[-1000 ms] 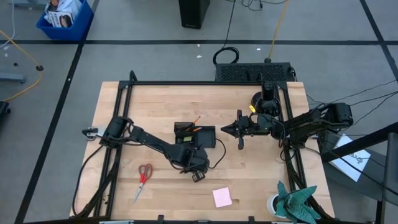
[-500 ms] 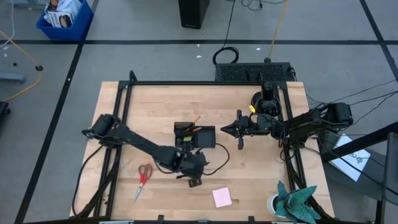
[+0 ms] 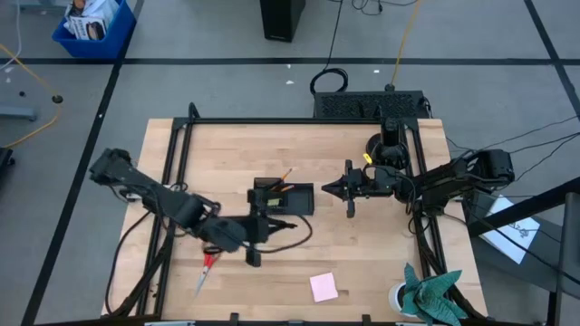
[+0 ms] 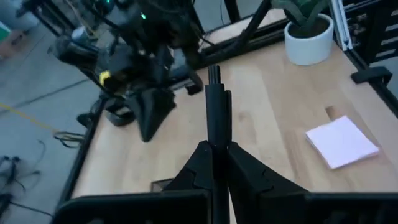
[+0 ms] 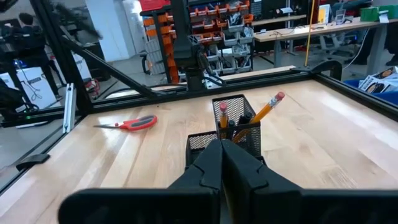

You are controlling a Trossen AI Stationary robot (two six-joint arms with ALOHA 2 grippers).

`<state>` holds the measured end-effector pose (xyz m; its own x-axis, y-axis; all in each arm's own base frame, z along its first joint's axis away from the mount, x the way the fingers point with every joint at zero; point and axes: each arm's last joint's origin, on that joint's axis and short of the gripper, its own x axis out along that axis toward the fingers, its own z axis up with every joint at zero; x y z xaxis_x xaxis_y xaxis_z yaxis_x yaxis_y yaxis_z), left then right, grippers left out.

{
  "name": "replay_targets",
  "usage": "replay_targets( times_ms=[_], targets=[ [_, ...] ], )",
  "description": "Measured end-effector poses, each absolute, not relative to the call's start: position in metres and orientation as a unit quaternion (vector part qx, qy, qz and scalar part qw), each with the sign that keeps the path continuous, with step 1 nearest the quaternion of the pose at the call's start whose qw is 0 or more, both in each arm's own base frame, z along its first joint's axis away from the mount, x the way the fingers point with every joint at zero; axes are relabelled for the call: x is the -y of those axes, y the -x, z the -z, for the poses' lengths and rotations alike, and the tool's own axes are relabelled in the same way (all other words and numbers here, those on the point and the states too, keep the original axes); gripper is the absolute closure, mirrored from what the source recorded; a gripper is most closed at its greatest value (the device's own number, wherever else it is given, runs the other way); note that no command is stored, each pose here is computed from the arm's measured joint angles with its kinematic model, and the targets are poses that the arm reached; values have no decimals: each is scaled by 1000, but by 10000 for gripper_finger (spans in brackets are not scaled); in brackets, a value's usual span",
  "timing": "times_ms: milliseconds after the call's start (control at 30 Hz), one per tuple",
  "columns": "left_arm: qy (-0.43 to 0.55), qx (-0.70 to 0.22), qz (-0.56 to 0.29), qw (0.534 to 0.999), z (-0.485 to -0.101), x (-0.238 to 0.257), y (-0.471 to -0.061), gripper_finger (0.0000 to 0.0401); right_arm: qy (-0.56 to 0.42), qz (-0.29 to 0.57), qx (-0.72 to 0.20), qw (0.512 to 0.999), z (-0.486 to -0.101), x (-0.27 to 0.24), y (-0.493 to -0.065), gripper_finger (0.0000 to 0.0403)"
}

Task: Pick and place office supplies into organizer
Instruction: Put the black pen into the black desk organizer

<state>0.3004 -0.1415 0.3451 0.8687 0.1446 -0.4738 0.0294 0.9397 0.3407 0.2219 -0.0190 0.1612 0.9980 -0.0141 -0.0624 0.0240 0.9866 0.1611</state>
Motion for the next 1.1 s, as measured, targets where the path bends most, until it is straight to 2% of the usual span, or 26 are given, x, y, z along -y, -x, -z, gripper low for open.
replay_targets(
  times_ms=[133, 233, 400, 533, 700, 1100],
  targets=[
    [-180, -257, -46, 948, -341, 118, -285, 387, -81, 9, -30, 996, -161, 19, -222, 403],
    [-171, -242, -62, 953, -324, 95, -270, 376, -81, 9, -32, 996, -161, 19, -222, 403],
    [-151, -106, 17, 983, -294, 62, -253, 376, -81, 10, -34, 996, -161, 19, -222, 403],
    [-134, 1, 55, 989, -268, 37, -244, 387, -79, 10, -31, 996, -161, 19, -222, 403],
    [-127, -5, 39, 991, -236, 8, -242, 377, -79, 11, -29, 996, -161, 19, -222, 403],
    [-109, -72, 23, 991, -203, -31, -257, 371, -68, 52, -23, 996, -162, 22, -222, 403]
  ],
)
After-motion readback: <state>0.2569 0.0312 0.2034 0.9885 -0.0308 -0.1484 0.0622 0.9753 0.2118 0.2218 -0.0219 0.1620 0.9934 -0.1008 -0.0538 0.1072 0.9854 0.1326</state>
